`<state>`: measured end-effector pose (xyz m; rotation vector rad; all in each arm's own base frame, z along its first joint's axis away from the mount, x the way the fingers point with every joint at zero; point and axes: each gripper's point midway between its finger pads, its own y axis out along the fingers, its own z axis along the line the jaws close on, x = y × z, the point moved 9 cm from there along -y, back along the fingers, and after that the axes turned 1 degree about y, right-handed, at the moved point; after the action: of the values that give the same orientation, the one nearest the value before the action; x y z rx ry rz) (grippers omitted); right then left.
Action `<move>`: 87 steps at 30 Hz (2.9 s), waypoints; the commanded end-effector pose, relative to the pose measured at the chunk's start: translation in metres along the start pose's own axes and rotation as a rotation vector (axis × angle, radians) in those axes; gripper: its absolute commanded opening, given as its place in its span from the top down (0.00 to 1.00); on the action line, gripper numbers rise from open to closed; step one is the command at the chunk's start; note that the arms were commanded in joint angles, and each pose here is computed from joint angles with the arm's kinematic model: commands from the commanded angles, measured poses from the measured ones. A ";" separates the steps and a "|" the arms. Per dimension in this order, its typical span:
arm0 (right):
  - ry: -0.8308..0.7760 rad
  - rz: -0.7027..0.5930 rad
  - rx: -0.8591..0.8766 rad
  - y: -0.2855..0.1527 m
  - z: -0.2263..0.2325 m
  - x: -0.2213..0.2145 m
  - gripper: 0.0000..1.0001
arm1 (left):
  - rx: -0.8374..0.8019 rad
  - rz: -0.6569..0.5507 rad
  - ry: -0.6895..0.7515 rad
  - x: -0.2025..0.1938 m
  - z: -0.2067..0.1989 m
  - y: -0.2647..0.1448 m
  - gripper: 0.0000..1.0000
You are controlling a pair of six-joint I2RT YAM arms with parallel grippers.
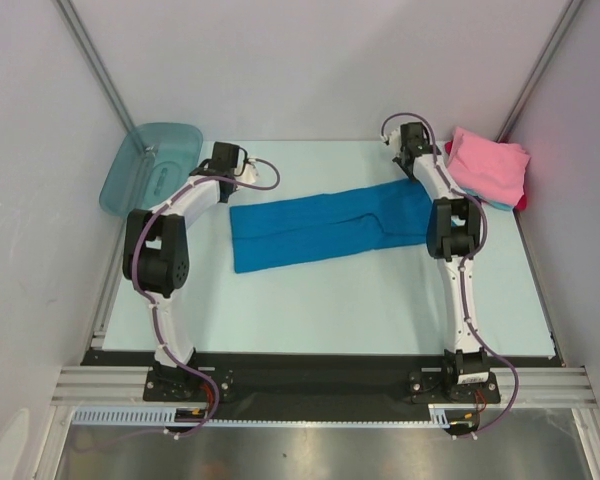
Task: Fold and stack the t-shirts
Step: Fold the tshirt
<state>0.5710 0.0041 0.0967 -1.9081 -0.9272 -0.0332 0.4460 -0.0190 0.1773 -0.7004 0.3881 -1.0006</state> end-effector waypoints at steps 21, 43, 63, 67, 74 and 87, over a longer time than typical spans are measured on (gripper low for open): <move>0.106 -0.237 0.256 -0.154 0.008 0.051 0.30 | -0.137 -0.319 0.012 0.020 -0.002 -0.025 1.00; 0.110 0.089 0.214 -0.160 -0.078 -0.092 1.00 | -0.814 -0.494 0.164 0.003 -0.075 -0.071 1.00; 0.101 0.138 0.176 -0.144 -0.095 -0.069 1.00 | -0.751 -0.352 0.128 0.000 -0.134 -0.042 1.00; 0.103 0.129 0.179 -0.141 -0.092 -0.066 1.00 | -0.690 -0.367 0.139 -0.005 -0.144 -0.049 1.00; 0.092 0.121 0.185 -0.138 -0.087 -0.060 1.00 | -0.705 -0.359 0.114 -0.011 -0.153 -0.056 1.00; 0.107 0.120 0.196 -0.134 -0.081 -0.058 1.00 | -0.688 -0.370 0.191 -0.026 -0.166 -0.073 1.00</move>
<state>0.4719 -0.0645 0.2098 -1.7574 -0.6996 0.0644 0.3022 -0.0800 0.1015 -1.3424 0.7754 -1.2705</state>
